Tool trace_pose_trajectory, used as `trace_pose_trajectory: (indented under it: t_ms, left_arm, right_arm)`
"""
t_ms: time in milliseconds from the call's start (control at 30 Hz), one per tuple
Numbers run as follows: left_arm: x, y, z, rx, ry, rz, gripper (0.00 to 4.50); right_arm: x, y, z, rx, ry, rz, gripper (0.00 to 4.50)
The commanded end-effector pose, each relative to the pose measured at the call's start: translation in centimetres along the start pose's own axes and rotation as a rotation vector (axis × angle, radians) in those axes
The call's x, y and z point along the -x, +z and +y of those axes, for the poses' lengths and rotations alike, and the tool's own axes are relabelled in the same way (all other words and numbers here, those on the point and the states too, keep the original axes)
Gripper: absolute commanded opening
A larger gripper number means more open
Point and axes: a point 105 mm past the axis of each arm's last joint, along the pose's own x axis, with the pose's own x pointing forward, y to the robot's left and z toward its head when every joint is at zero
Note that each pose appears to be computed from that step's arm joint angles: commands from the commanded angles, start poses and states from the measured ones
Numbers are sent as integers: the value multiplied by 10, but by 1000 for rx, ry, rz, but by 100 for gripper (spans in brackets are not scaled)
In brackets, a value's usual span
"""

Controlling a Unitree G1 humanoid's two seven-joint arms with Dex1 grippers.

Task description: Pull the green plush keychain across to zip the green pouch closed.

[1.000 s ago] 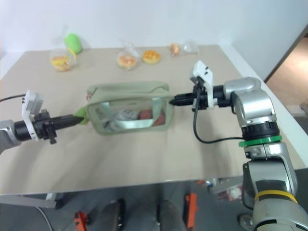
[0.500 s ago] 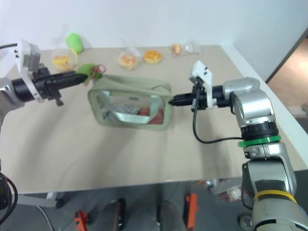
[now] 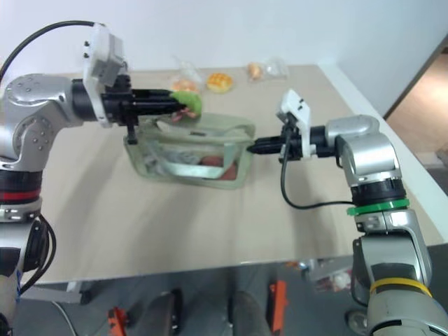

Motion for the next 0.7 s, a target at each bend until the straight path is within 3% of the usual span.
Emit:
trace_pose_trajectory:
  t_ms: [33, 300, 633, 700]
  left_arm:
    - [-1, 6, -4, -86, -22, 24, 27]
    - [23, -5, 5, -24, 55, 51, 27]
    - [46, -1, 4, 9, 115, 23, 343]
    - [51, -1, -2, 19, 100, 19, 343]
  right_arm:
    - [4, 18, 4, 60, 2, -45, 0]
    - [4, 17, 4, 56, 2, -44, 0]
    - [-3, 19, 1, 61, 14, -46, 0]
    - [-4, 19, 0, 62, 14, -46, 0]
